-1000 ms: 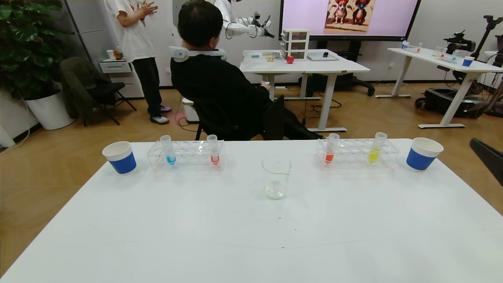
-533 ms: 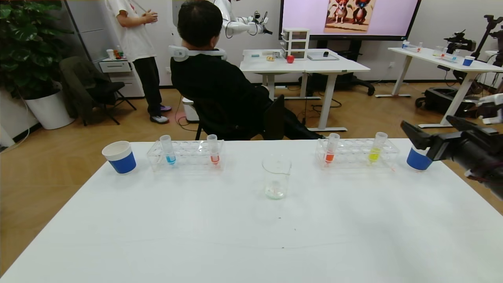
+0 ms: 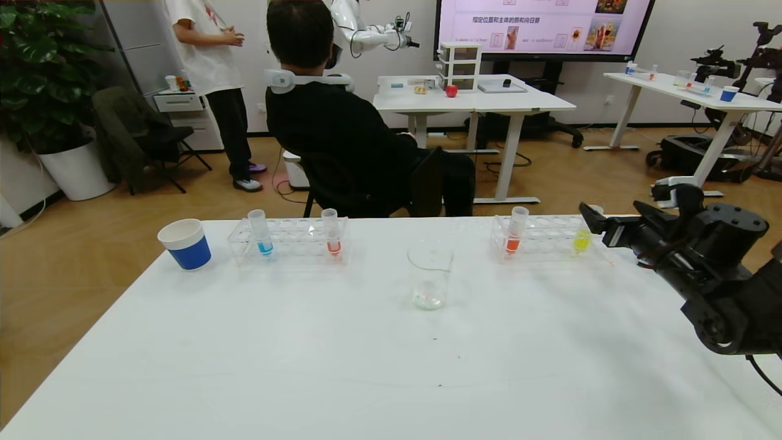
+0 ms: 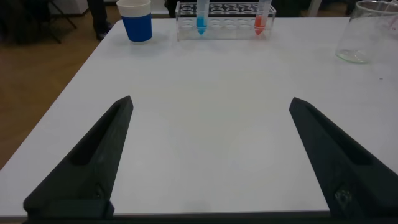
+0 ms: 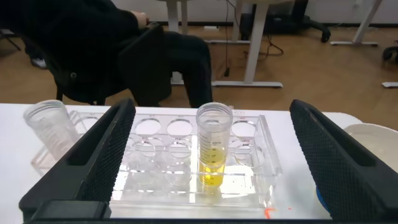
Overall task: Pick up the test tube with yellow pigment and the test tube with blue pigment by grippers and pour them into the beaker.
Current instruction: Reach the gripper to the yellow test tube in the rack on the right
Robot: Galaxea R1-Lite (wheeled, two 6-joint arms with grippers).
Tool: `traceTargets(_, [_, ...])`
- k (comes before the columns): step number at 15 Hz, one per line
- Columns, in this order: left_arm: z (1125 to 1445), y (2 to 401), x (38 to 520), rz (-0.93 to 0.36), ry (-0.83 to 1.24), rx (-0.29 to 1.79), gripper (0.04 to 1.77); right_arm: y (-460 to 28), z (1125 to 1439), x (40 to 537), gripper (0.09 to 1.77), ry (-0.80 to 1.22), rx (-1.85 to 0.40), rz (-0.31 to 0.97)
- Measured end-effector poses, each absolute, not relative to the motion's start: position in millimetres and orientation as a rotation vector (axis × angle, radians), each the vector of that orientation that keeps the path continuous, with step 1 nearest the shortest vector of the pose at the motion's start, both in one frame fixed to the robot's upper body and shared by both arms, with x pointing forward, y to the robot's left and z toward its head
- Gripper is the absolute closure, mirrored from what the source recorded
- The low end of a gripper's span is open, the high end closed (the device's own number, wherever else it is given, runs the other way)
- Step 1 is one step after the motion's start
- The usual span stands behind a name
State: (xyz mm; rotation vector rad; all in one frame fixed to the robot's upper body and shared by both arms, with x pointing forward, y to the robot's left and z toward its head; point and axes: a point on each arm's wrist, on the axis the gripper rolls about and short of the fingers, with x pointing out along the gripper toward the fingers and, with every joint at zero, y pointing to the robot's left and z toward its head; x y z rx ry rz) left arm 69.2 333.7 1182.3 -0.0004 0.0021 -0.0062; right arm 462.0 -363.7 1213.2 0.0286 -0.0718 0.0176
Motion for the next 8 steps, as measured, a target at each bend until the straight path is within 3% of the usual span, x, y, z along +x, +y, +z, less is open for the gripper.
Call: traceTargets(8, [1182, 334, 69, -0.006, 0.002, 0.0, 0.06, -371, 1177, 492, 0.13, -0.041, 0.031, 0.036])
